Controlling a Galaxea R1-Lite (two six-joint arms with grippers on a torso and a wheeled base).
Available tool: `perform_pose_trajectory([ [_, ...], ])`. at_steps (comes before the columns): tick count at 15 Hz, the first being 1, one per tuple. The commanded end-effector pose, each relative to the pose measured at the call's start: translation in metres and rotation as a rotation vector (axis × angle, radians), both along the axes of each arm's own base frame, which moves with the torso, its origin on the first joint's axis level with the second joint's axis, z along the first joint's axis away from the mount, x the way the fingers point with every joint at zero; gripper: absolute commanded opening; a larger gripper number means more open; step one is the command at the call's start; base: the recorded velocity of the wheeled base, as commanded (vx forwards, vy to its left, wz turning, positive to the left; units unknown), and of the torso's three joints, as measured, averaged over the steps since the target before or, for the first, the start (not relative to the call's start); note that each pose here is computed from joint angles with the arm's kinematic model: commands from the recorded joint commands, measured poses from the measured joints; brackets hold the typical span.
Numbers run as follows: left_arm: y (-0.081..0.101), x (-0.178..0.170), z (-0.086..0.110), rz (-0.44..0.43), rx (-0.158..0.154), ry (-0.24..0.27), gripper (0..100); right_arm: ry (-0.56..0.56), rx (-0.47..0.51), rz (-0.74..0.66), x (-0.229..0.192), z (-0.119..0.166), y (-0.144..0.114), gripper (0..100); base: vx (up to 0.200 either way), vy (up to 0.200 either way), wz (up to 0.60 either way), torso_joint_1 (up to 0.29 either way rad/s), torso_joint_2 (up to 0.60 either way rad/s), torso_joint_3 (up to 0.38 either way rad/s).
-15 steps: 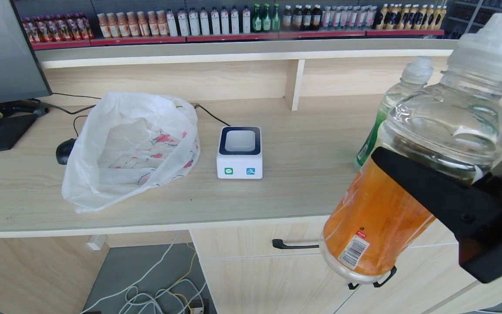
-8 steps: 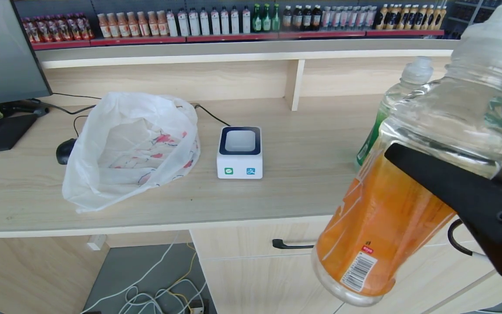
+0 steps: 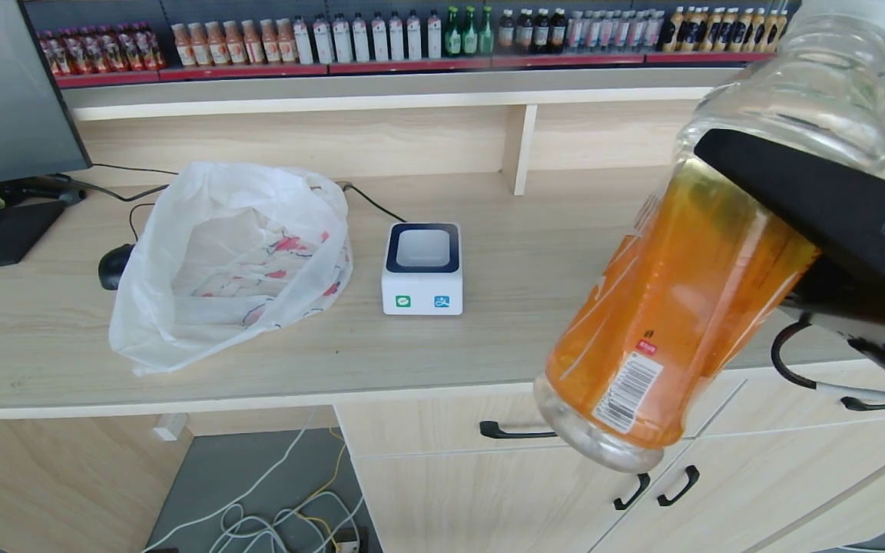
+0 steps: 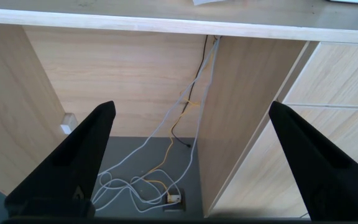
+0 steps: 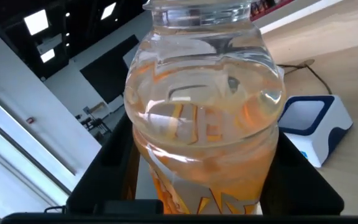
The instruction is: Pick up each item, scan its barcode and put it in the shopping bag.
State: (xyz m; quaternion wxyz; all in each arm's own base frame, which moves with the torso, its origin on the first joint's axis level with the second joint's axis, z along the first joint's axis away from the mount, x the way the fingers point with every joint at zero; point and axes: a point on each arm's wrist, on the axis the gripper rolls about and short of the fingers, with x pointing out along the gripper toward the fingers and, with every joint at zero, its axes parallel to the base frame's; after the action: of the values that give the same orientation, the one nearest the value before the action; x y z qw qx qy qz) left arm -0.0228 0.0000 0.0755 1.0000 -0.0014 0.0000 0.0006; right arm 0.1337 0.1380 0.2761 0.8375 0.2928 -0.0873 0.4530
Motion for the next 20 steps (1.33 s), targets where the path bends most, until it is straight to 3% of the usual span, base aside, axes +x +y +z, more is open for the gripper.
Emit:
perform_pose_trajectory([
  [1, 0.0, 0.0, 0.0, 0.0, 0.0, 0.0, 100, 0.013, 0.005, 0.005, 0.009, 0.002, 0.009, 0, 0.0, 0.0, 0.0, 0.0, 0.0, 0.0],
  [8, 0.0, 0.0, 0.0, 0.0, 0.0, 0.0, 100, 0.067, 0.083, 0.045, 0.012, 0.009, 0.012, 0, 0.0, 0.0, 0.0, 0.0, 0.0, 0.0],
  [20, 0.0, 0.0, 0.0, 0.0, 0.0, 0.0, 100, 0.097, 0.056, 0.077, 0.019, 0.0, 0.03, 0, 0.0, 0.0, 0.0, 0.0, 0.0, 0.0],
])
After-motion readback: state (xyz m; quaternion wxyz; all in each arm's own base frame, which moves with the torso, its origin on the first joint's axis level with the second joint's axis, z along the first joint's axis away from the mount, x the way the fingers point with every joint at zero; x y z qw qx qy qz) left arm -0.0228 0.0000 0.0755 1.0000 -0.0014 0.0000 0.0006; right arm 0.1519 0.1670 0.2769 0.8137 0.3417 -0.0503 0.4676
